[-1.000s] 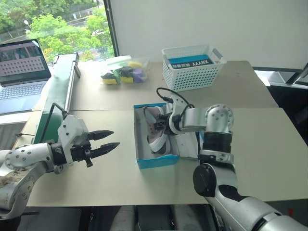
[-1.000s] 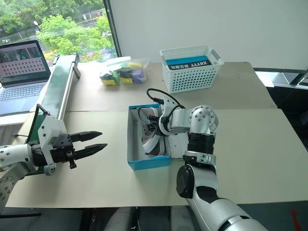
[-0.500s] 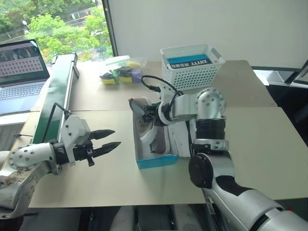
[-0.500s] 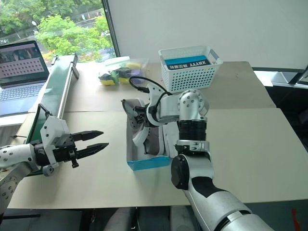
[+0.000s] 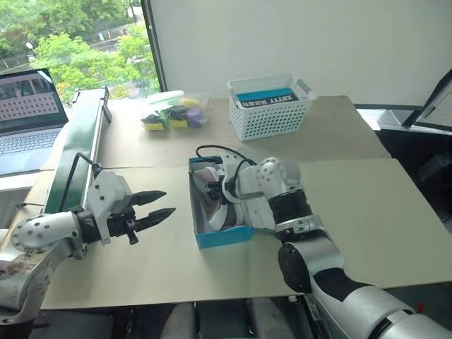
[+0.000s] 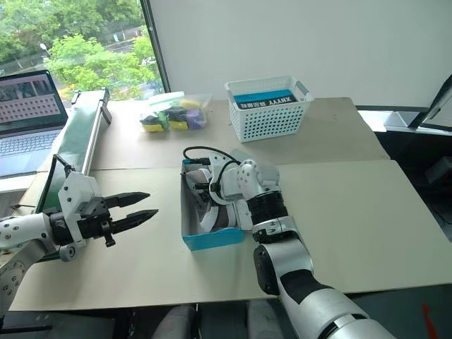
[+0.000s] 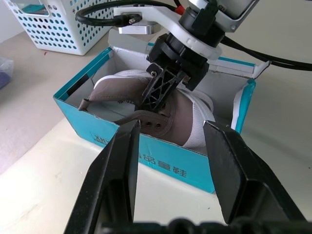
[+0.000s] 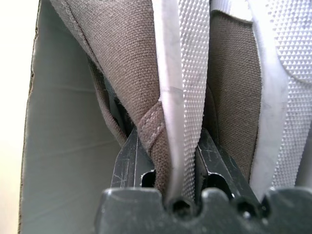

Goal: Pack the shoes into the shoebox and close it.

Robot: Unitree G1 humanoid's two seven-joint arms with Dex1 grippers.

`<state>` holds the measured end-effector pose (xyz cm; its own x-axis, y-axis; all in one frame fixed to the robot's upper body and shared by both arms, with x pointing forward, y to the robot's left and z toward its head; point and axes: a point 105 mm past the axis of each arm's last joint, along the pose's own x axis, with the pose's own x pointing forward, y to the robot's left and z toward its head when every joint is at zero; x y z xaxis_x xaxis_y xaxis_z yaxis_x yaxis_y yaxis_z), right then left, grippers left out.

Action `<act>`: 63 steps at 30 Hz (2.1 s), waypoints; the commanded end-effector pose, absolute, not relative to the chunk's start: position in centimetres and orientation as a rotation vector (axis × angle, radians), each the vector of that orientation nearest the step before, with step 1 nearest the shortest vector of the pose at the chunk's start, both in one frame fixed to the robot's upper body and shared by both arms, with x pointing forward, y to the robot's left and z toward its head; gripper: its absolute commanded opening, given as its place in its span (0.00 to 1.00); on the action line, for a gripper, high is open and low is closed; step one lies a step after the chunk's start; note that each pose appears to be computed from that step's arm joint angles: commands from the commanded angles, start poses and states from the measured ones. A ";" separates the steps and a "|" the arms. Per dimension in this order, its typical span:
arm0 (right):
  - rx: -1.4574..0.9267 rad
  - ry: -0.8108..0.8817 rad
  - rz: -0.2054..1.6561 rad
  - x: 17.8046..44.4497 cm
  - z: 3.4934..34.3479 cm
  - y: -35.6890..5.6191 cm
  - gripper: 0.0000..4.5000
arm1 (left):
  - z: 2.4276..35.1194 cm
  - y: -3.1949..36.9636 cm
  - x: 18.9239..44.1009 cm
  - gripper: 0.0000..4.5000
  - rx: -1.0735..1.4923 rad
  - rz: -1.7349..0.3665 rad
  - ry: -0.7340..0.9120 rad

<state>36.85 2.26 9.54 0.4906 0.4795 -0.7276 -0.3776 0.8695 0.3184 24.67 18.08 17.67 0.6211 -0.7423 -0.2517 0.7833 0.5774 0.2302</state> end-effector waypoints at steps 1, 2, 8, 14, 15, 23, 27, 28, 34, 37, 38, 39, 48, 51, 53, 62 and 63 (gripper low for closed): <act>0.183 1.041 0.637 33.3 5.6 6.7 0.09 | 18.7 17.9 24.5 0.49 0.374 -0.890 0.082; 0.180 1.032 0.636 33.5 5.8 6.6 0.09 | 18.7 18.0 24.5 0.49 0.374 -0.888 0.082; 0.250 0.940 0.714 34.4 9.8 6.9 0.58 | 18.5 18.1 24.5 0.50 0.379 -0.884 0.085; 0.263 0.870 0.811 34.1 13.7 6.2 0.99 | 18.5 18.2 24.8 0.50 0.382 -0.885 0.083; 0.267 0.863 0.823 34.0 14.0 6.1 0.99 | 18.5 18.2 24.9 0.50 0.382 -0.885 0.083; 0.212 0.698 0.832 35.0 17.4 3.0 0.99 | 18.4 18.3 25.2 0.50 0.384 -0.893 0.087; 0.246 0.529 0.938 35.2 21.8 1.4 0.99 | 18.3 18.3 25.4 0.50 0.382 -0.899 0.088; 0.228 0.516 0.953 35.1 22.0 1.0 0.99 | 18.3 18.3 25.4 0.50 0.381 -0.899 0.087; 0.201 0.488 1.027 34.6 21.8 -1.2 0.99 | 18.3 18.2 25.4 0.50 0.379 -0.902 0.080; 0.248 0.451 1.142 33.3 22.3 -2.2 0.83 | 18.2 18.1 25.5 0.50 0.376 -0.901 0.078; 0.265 0.449 1.233 31.9 22.5 -2.8 0.74 | 18.2 18.1 25.5 0.50 0.375 -0.900 0.077; 0.272 0.451 1.298 30.8 22.5 -3.1 0.66 | 18.2 18.0 25.5 0.50 0.374 -0.899 0.076; 0.130 0.658 1.646 21.5 17.4 -8.6 0.01 | 18.2 17.9 25.8 0.50 0.369 -0.888 0.069; -0.002 0.754 1.518 21.9 12.6 -9.2 0.01 | 18.3 17.7 26.1 0.50 0.368 -0.895 0.064; -0.066 0.771 1.455 22.3 10.5 -9.3 0.01 | 18.4 17.6 26.2 0.50 0.367 -0.898 0.064; -0.100 0.719 0.886 26.8 4.5 -12.4 0.01 | 18.6 17.7 26.7 0.50 0.368 -0.900 0.058; -0.086 0.715 0.821 27.0 4.0 -13.0 0.01 | 18.6 17.6 26.7 0.50 0.366 -0.901 0.056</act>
